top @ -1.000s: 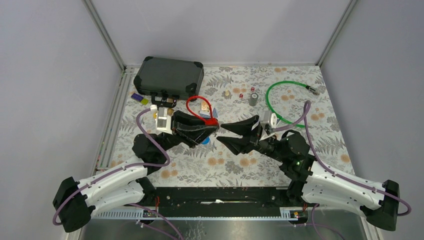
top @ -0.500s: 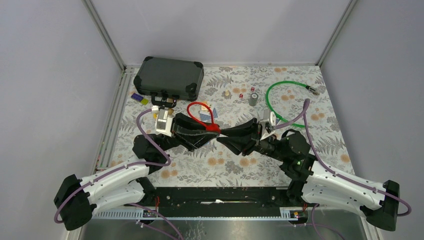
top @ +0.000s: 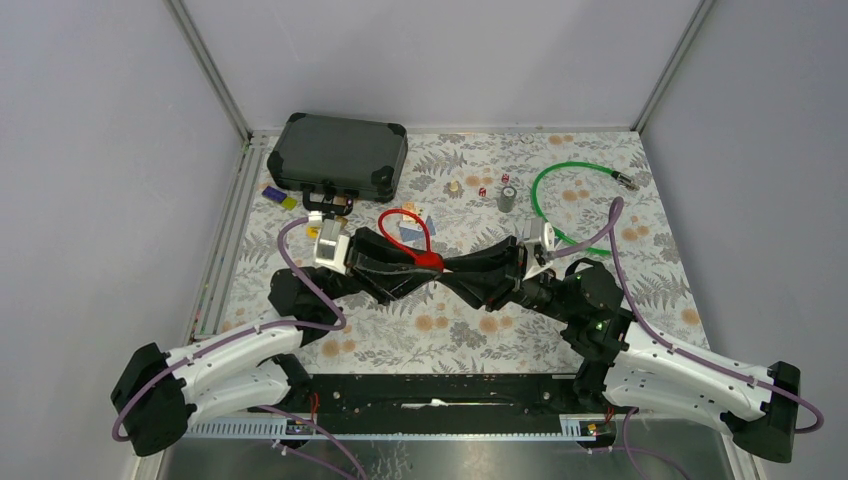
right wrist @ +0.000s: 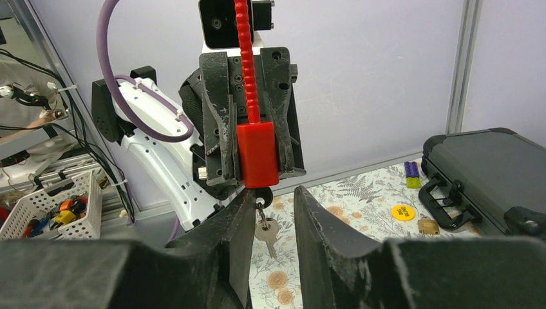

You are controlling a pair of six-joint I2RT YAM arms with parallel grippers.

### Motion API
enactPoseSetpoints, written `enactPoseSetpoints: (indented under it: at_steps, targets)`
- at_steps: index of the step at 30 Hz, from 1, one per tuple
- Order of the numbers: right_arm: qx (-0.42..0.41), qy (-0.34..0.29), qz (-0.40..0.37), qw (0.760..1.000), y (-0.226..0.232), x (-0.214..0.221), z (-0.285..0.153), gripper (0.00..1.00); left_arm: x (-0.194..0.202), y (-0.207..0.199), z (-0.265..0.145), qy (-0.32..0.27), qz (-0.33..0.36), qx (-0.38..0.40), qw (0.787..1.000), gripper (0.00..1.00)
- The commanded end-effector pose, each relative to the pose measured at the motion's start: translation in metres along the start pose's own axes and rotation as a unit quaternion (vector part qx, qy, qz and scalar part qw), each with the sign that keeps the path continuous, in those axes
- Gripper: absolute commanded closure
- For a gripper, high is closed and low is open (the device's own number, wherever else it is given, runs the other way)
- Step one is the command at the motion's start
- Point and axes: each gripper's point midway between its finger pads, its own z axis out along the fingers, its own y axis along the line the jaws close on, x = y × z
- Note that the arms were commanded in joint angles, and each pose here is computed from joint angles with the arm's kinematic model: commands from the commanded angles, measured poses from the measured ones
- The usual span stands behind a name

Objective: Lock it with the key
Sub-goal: Lock the lock.

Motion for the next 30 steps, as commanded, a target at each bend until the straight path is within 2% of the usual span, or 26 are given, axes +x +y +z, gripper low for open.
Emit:
enactPoseSetpoints:
  at_steps: [1, 6, 16, 20, 24, 28, 30]
  targets:
    - [-0.027, -0.043, -0.012, 0.999, 0.013, -0.035, 0.004, 0.65, -0.023, -0.014, 0.008, -0.031, 0.028, 0.037, 0.998, 1.00]
    - [-0.026, -0.034, -0.007, 0.999, 0.012, -0.028, 0.004, 0.69, -0.023, -0.015, 0.008, -0.032, 0.028, 0.039, 0.998, 1.00]
    - [-0.036, -0.020, -0.002, 0.999, 0.013, -0.020, 0.009, 0.69, -0.023, -0.014, 0.009, -0.033, 0.028, 0.040, 0.998, 1.00]
    - [-0.037, -0.018, -0.003, 0.999, 0.013, -0.018, 0.009, 0.79, -0.023, -0.013, 0.010, -0.032, 0.027, 0.039, 0.998, 1.00]
    - [-0.029, -0.021, -0.004, 0.999, 0.011, -0.019, 0.009, 0.85, -0.022, -0.013, 0.010, -0.032, 0.026, 0.038, 0.998, 1.00]
    - [-0.016, -0.025, -0.007, 1.000, 0.006, -0.021, 0.008, 1.00, -0.022, -0.011, 0.009, -0.034, 0.025, 0.033, 0.999, 1.00]
    - [-0.015, -0.025, -0.011, 1.000, 0.006, -0.021, 0.008, 1.00, -0.021, -0.010, 0.009, -0.034, 0.024, 0.031, 0.999, 1.00]
